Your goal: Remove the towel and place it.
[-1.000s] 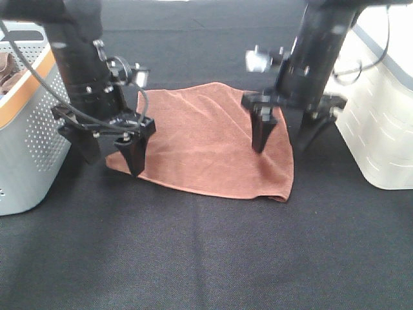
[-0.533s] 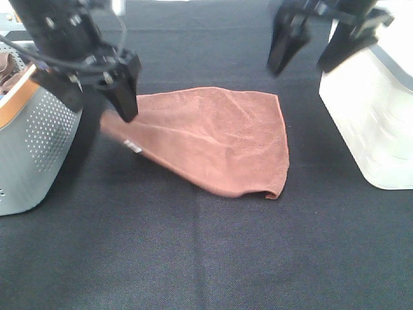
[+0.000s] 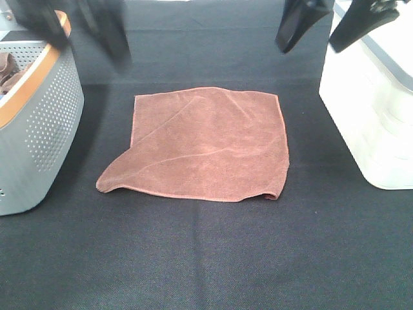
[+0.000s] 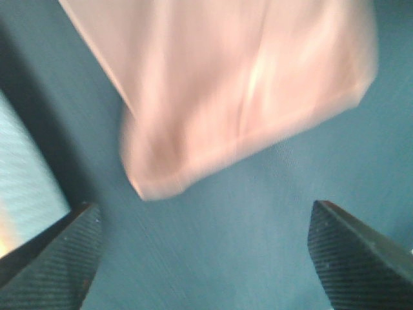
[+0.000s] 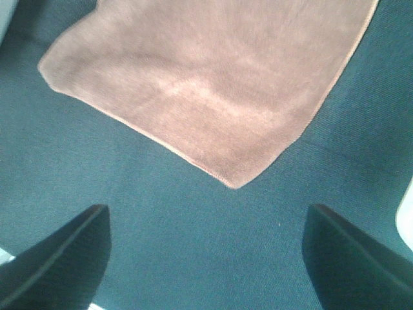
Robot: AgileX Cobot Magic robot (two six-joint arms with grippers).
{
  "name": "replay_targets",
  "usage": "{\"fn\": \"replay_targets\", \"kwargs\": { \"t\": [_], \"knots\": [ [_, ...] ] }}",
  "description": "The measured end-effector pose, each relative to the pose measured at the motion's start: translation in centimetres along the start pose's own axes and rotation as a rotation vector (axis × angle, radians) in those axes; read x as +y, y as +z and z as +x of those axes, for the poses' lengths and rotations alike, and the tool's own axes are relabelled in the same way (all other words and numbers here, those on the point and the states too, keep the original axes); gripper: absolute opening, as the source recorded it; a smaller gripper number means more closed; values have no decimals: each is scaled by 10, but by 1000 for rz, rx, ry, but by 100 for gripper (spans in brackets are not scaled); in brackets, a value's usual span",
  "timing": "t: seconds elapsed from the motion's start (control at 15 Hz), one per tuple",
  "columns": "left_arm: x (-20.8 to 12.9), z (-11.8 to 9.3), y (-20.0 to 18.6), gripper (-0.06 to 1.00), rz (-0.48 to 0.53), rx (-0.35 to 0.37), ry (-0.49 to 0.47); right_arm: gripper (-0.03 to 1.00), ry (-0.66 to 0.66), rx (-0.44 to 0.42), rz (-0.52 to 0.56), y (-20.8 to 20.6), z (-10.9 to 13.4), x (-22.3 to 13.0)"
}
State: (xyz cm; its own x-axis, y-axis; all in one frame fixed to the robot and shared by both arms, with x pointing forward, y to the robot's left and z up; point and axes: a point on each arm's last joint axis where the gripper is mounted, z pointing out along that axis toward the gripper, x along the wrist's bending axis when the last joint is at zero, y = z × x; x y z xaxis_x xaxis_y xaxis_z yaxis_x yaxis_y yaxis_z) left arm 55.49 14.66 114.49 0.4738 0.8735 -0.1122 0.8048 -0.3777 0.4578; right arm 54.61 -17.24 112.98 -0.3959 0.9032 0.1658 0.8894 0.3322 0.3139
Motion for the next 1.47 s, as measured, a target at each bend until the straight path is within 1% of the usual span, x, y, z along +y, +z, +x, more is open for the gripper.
{"fn": "replay_targets", "kwargs": {
  "t": [0.07,0.13,0.2,0.27,0.4,0.47,0.53,0.6,0.67,0.73,0.8,0.87,0.93,1.0,1.07,1.13,1.2,1.33,1.47],
  "knots": [
    [-6,-3,-36,82,-85,24,19,77,-4,0,-22,-10,2,-7],
    [-21,-6,-80,82,-184,56,30,77,-10,-1,-44,-24,5,-22],
    [-21,-6,-80,82,-184,56,30,77,-10,-1,-44,-24,5,-22],
    [-37,-9,-105,82,-240,73,35,77,-14,-1,-51,-33,7,-38],
    [-76,-11,-127,82,-266,83,29,77,-19,-1,-45,-42,9,-77],
    [-100,-10,-122,82,-231,88,15,77,-24,-1,-31,-41,9,-100],
    [-120,-10,-119,82,-211,87,2,77,-21,-2,3,-35,9,-136],
    [-172,-7,-92,82,-101,88,-24,77,-16,-2,32,-27,8,-163],
    [-200,-5,-74,82,-33,90,-30,77,-12,-4,56,-19,6,-188],
    [-227,-3,-57,82,11,90,-35,77,-10,-9,82,-9,4,-216],
    [-255,-1,-40,82,47,91,-39,77,-10,-10,97,0,3,-239],
    [-286,0,-20,82,45,85,-30,77,-40,-10,87,9,2,-270],
    [-286,0,-20,82,45,85,-30,77,-40,-10,87,9,2,-270],
    [-292,-1,-22,82,-17,76,-6,77,-66,-10,10,3,3,-283],
    [-294,-3,-30,82,-104,69,41,77,-99,-10,-103,-4,5,-291],
    [-299,-4,-36,82,-159,69,89,77,-138,-21,-235,-9,6,-299],
    [-306,-6,-44,81,-221,67,139,77,-179,-36,-377,-13,7,-314],
    [-314,-9,-51,81,-290,60,171,77,-206,-48,-499,-21,9,-330],
    [-318,-10,-54,81,-319,55,181,77,-220,-64,-572,-25,8,-340]
  ]
}}
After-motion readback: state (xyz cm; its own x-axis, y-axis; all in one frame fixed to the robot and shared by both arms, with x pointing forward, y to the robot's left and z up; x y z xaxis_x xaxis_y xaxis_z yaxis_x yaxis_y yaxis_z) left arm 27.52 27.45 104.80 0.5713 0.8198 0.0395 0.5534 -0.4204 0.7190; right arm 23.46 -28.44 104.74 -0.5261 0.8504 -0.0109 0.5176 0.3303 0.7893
